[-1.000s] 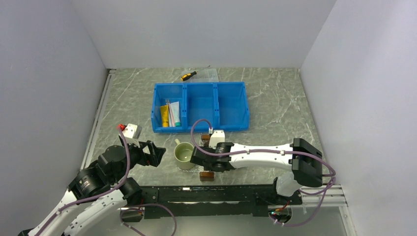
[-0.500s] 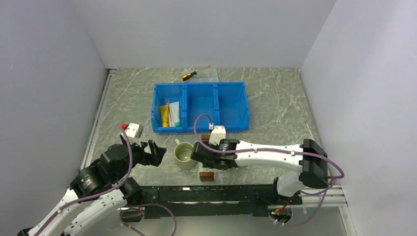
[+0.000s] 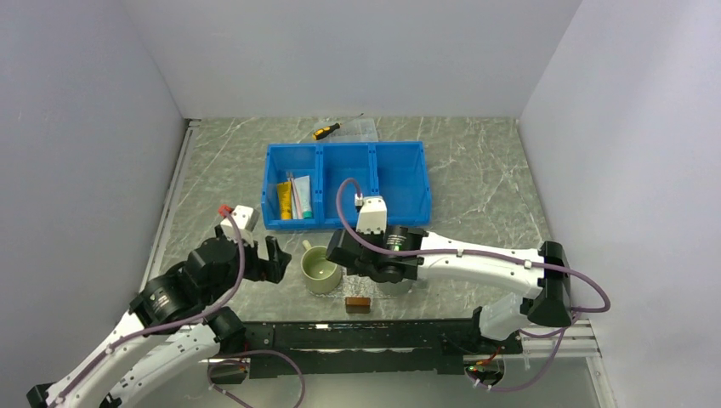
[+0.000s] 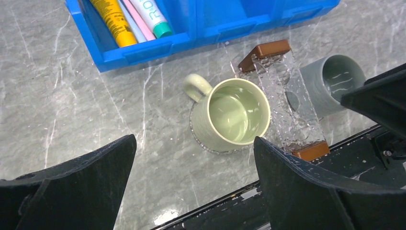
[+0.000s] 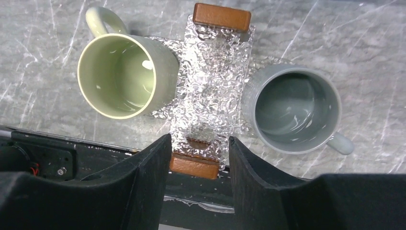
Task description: Prepare toiletry sets of a toothbrush and toothpaste on the tray
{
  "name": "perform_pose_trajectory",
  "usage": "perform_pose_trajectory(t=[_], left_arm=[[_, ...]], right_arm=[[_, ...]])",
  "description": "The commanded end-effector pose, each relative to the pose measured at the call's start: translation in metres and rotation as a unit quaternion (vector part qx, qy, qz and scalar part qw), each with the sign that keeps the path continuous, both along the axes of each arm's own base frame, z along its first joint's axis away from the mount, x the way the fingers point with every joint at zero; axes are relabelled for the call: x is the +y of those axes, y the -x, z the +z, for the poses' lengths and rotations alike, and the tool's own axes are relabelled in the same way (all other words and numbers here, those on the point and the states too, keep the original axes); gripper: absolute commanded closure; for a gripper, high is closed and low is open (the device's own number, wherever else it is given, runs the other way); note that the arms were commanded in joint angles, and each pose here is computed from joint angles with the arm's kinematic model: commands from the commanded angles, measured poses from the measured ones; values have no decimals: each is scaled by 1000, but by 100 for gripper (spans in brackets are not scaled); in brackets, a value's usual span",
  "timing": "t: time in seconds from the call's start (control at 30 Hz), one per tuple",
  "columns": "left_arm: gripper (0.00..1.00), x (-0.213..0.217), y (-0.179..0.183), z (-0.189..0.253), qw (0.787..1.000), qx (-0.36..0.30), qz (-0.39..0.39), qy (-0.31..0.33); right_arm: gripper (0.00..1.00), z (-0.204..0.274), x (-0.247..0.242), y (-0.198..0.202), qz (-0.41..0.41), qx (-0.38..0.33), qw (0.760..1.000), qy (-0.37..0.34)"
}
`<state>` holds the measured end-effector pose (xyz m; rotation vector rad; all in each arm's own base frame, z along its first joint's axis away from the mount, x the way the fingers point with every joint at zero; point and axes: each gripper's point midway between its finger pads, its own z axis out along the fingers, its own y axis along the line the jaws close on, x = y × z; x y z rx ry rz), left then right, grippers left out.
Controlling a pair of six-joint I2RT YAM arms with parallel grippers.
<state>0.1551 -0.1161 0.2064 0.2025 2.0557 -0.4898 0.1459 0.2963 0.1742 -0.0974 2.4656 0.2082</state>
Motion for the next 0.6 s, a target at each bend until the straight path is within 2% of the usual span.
perform_pose_trajectory(t=[0.0, 0.33, 0.57], left_arm=[[1, -1, -9, 14, 1000, 10, 17, -22], [1, -22, -41, 41, 998, 20, 30, -53], [3, -40, -71, 50, 998, 48, 27, -36]], right_arm=[[51, 34, -15, -11, 10, -48, 999, 5], [52, 53, -32, -9, 22, -73, 997, -30], [52, 49, -38, 1, 45, -70, 994, -67]])
